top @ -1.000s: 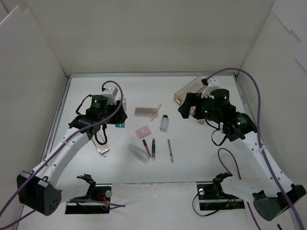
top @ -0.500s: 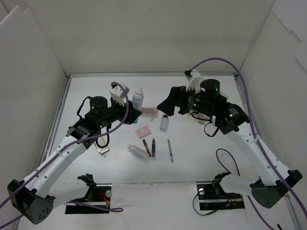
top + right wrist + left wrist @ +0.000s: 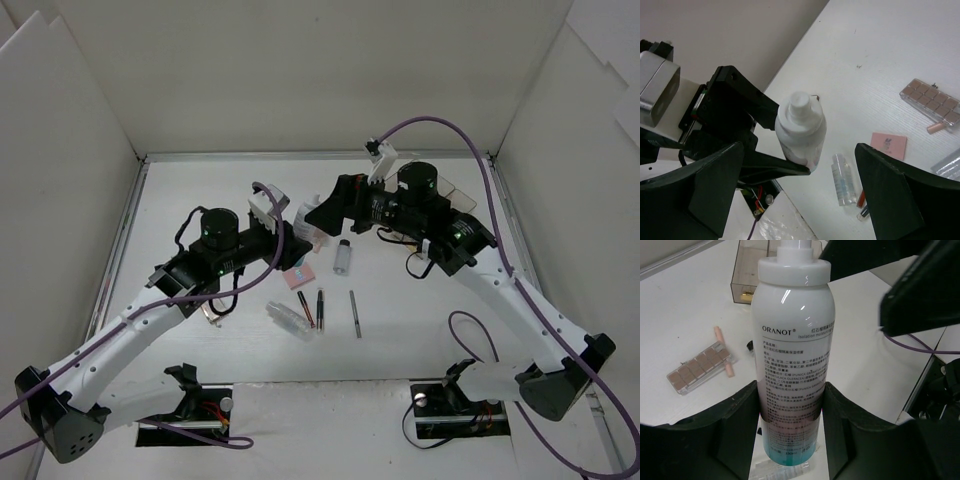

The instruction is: Organize the makeup

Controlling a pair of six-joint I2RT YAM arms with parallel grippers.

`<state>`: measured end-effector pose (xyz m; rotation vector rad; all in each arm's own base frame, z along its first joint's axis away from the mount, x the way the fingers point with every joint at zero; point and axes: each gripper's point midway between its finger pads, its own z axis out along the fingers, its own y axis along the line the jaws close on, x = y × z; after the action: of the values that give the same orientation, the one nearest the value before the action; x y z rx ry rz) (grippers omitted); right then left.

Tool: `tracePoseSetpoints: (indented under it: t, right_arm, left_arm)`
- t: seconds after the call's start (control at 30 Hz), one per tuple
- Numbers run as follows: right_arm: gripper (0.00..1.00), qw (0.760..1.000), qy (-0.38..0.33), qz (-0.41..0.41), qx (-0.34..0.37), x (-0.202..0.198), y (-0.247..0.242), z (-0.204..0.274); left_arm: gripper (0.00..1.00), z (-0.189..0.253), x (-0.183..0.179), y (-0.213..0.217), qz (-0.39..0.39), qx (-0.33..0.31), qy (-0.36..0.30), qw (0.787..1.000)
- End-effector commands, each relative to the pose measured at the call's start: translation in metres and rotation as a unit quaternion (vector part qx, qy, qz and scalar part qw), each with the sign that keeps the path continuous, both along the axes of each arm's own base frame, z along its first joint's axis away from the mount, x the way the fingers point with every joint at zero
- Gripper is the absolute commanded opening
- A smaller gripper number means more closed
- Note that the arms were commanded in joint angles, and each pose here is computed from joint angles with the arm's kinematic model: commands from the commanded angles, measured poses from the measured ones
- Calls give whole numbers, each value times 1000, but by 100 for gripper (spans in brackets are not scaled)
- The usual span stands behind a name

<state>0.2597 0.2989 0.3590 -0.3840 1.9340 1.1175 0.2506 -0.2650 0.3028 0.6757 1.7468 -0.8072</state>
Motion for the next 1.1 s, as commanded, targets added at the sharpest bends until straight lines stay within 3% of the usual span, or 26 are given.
tracePoseSetpoints:
  t: [0.0, 0.27, 0.47, 0.57, 0.7, 0.77, 0.8, 0.9, 0.93, 1.07]
  right_arm:
    - [91, 999, -27, 1, 37, 10, 14, 18]
    - [86, 999, -10, 9, 30, 13, 26, 1]
    - [75, 1000, -4, 6, 23, 11, 25, -8]
    - [65, 1000, -5, 2, 23, 8, 21, -9]
    - [39, 1000, -10, 2, 20, 9, 21, -9]
    - [30, 1000, -17, 2, 17, 10, 20, -8]
    - [19, 1000, -23, 8, 15, 10, 22, -7]
    - [0, 999, -31, 10, 14, 11, 23, -3]
    - [0, 999, -35, 10, 11, 13, 23, -3]
    - [0, 998, -59, -5, 2, 18, 18, 2]
  left_arm:
    - [0, 72, -2, -6, -10, -62, -95, 993]
    - [0, 77, -9, -12, -18, -60, -107, 992]
    - [0, 77, -6, -9, -9, -58, -111, 992]
    - [0, 76, -6, -9, -8, -57, -111, 992]
    - [0, 73, -6, -12, -14, -56, -106, 993]
    - [0, 73, -6, -13, -15, -56, -104, 993]
    - [0, 73, -6, -13, -15, -56, -104, 993]
    - [0, 67, -5, -11, -9, -55, -98, 994]
    - [0, 67, -5, -11, -5, -57, -94, 994]
    - [64, 60, -3, -1, 24, -51, -75, 996]
